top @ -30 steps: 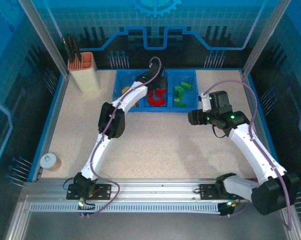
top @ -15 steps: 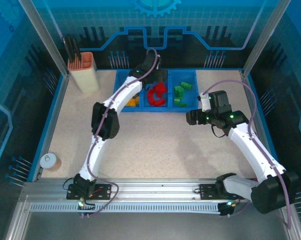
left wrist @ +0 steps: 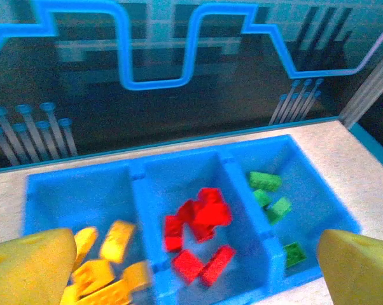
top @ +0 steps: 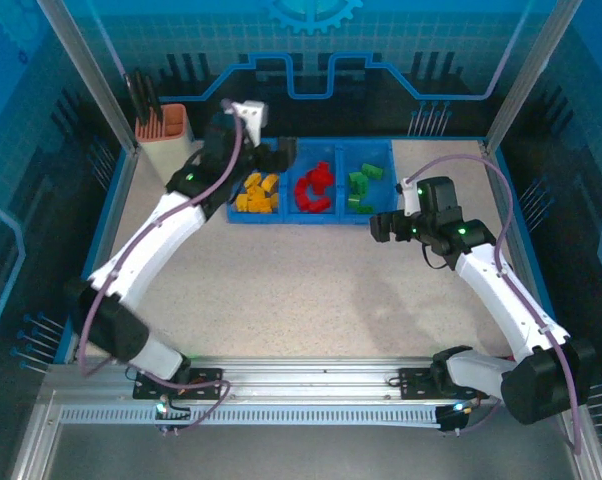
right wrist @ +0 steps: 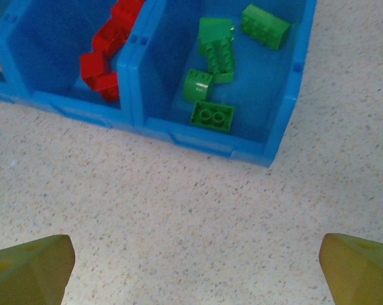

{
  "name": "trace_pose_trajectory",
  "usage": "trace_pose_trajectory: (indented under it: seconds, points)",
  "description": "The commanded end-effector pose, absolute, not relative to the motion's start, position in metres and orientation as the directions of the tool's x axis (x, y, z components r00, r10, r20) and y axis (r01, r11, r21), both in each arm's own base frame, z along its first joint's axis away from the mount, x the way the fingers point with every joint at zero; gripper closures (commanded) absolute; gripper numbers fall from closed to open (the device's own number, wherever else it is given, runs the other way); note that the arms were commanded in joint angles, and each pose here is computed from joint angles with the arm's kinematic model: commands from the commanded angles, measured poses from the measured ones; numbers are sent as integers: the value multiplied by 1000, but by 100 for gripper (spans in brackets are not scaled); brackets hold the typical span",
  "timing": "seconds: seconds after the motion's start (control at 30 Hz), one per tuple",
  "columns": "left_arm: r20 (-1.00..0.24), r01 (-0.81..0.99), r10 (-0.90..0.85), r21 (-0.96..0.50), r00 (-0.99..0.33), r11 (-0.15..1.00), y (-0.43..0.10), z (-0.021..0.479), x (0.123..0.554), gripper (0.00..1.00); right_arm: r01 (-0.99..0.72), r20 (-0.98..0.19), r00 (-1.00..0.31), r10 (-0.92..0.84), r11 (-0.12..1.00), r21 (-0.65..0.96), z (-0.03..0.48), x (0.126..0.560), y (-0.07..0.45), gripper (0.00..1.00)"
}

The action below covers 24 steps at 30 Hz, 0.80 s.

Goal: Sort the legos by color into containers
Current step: Reset both arms

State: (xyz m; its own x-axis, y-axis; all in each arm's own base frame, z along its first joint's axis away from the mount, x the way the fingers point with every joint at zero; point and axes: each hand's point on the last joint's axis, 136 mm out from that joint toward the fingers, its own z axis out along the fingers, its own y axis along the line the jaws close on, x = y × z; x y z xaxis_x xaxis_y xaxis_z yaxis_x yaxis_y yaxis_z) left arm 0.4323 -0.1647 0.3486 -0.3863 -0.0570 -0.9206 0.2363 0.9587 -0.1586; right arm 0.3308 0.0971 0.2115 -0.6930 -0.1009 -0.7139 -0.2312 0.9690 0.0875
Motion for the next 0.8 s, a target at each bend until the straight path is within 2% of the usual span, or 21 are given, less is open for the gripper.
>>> trace_pose_trajectory:
  seconds: [0.0, 0.17, 0.27, 0.37, 0.47, 0.63, 0.77]
  points:
    - [-955, 139, -45, -89, -293, 986, -106, 360, 401, 1, -153, -780, -623, -64, 987, 41, 232, 352, 81, 0]
    - [-965, -46, -134, -127, -224, 991, -17, 343, 342, 1, -200, -859, -504, -90, 980, 14, 243, 348, 83, 0]
    - [-965, -103, -130, -108, -229, 989, 5, 315, 318, 1, -203, -887, -447, -112, 979, -21, 237, 341, 78, 0]
    - [-956, -137, -190, -163, -225, 977, 11, 274, 304, 1, -247, -900, -413, -138, 968, -35, 228, 332, 82, 0]
    - [-953, -171, -246, -216, -176, 961, 16, 233, 300, 1, -303, -904, -406, -137, 953, -8, 217, 319, 90, 0]
    - [-969, -284, -247, -231, -22, 931, 41, 199, 306, 1, -294, -934, -345, -90, 956, 16, 211, 306, 87, 0]
    - [-976, -293, -130, -75, -172, 953, 40, 166, 328, 1, -282, -946, -315, -79, 959, 14, 206, 300, 83, 0]
